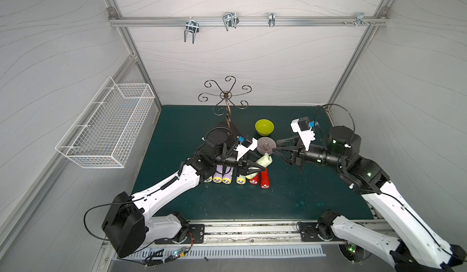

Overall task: Close the plug at the bottom of the flashlight
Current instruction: Close the plug of the flashlight.

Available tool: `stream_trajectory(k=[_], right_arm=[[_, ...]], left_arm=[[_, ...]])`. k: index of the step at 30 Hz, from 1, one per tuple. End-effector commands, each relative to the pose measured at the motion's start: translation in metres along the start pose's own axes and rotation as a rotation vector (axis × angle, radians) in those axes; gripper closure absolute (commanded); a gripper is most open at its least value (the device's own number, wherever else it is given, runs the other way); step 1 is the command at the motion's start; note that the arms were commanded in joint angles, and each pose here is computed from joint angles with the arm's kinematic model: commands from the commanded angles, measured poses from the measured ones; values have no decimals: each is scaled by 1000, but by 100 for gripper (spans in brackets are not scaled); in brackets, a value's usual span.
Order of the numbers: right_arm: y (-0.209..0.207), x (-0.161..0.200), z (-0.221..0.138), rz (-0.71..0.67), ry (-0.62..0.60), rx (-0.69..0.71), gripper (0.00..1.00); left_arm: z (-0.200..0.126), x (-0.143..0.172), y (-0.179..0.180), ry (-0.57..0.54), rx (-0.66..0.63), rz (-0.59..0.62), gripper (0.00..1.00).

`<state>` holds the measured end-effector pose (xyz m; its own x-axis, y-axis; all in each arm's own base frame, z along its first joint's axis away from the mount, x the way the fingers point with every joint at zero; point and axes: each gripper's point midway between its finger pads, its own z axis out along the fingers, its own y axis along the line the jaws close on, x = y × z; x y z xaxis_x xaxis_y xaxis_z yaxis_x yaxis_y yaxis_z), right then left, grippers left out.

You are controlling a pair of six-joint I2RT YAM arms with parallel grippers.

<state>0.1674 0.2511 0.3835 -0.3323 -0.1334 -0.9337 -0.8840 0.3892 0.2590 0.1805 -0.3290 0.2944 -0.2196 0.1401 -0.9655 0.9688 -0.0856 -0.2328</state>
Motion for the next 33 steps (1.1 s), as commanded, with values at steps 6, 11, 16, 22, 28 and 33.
stream_trajectory(k=[6,11,16,22,28,33], right_arm=[[-5,31,19,-113,117,23,46],[-5,34,24,-117,129,11,46],[-8,40,30,-113,153,10,46],[-8,45,35,-105,162,1,49],[-10,47,38,-96,173,7,61],[-10,48,39,-90,177,5,65]], left_arm=[[-8,-32,1,-63,32,98,100],[-8,-29,6,-58,31,86,100],[-8,-30,8,-64,39,77,100],[-9,-29,11,-63,36,67,100],[-8,-30,13,-65,38,57,100],[-9,-31,13,-67,38,59,100]])
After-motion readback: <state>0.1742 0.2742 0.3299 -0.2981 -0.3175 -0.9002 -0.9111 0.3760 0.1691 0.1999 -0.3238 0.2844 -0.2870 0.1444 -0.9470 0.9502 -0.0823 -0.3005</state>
